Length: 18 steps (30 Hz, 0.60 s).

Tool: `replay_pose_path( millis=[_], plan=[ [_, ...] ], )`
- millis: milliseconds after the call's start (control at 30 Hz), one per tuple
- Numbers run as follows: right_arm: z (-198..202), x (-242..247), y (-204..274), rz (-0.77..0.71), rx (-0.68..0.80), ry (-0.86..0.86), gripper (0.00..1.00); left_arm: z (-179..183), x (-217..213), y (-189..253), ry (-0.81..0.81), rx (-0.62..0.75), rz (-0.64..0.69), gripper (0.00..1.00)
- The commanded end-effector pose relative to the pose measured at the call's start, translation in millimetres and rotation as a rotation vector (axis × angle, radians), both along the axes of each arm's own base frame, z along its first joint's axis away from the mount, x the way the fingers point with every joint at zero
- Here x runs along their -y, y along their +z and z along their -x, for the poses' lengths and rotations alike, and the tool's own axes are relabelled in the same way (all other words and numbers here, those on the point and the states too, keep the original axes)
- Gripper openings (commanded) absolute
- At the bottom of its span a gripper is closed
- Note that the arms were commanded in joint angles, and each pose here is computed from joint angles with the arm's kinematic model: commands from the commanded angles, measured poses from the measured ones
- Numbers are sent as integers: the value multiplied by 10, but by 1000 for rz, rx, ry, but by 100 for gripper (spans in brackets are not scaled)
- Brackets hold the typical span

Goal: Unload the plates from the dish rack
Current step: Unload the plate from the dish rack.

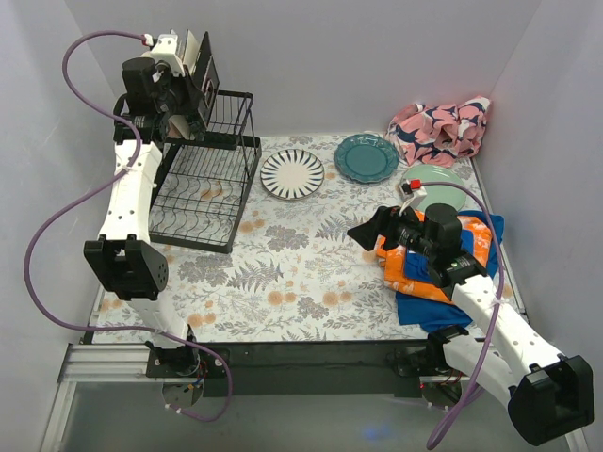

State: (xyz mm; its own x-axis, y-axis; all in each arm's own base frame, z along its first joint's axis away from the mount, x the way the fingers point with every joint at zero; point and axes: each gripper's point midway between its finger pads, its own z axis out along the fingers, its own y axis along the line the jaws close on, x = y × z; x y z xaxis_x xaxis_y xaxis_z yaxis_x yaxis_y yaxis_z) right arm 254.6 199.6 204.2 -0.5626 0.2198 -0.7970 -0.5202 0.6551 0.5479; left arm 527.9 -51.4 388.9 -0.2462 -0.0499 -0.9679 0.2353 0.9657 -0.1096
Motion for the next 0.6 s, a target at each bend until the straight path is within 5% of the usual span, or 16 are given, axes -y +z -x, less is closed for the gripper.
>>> replay_pose_path(
  millis=[0, 567],
  plan=[
    [-55, -33, 109, -12, 50, 0, 93, 162, 170, 547, -94, 207, -38, 0],
    [-67, -41, 74, 0, 44, -2, 93, 467, 336, 1374, -193, 489, -46, 0]
  ],
)
